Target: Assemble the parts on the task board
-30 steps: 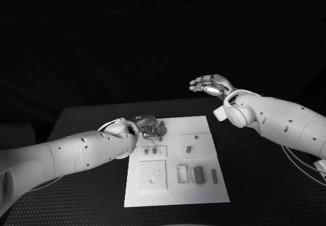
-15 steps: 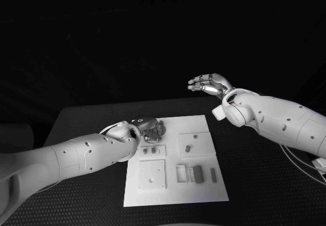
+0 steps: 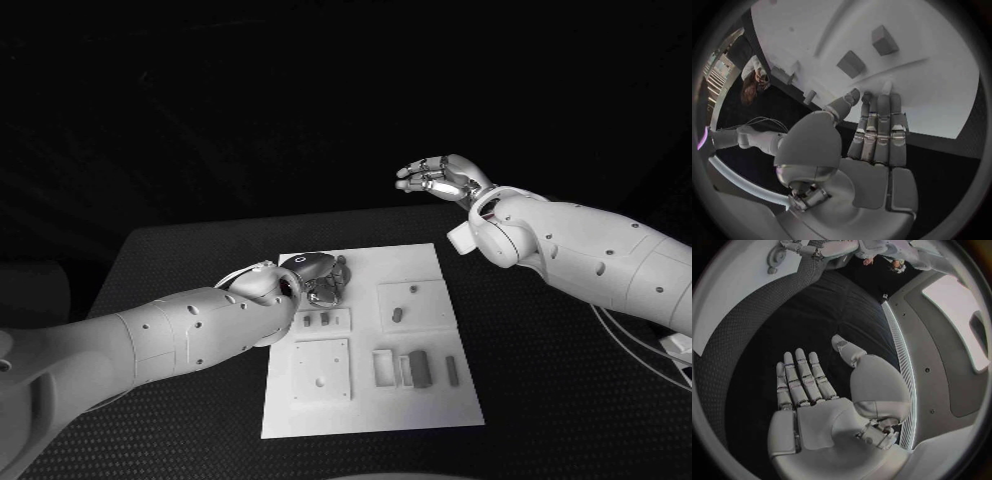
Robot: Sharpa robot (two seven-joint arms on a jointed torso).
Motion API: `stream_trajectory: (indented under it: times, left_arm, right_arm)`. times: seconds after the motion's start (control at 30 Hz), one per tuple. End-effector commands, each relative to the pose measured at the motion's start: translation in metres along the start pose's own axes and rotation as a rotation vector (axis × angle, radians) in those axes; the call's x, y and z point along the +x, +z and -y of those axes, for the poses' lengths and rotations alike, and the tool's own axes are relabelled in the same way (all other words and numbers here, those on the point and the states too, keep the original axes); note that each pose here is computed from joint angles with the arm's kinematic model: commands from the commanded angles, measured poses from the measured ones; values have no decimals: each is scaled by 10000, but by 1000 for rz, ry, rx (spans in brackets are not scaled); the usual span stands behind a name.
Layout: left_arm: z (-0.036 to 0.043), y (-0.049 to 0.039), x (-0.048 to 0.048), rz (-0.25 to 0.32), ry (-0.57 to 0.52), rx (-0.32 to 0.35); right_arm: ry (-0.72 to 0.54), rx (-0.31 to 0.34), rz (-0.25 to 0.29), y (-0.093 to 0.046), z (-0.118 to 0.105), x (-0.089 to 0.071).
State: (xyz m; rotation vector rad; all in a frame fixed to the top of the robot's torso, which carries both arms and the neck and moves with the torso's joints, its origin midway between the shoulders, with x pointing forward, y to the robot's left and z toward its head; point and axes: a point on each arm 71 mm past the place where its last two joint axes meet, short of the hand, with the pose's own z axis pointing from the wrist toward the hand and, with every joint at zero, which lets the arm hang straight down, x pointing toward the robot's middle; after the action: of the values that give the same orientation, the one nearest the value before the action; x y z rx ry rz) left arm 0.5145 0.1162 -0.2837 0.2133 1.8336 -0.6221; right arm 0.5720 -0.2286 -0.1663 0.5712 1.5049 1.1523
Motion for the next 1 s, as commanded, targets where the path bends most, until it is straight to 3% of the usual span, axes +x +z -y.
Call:
stream_trajectory:
  times: [0.03,1.0]
  left_arm:
    - [8,7,48,-28,6,4]
    - [-5,5,110,-69,120,6]
  right_arm:
    - [0,-12,-19,1,-17,21]
    - [1,-12,-21,-2,-17,20]
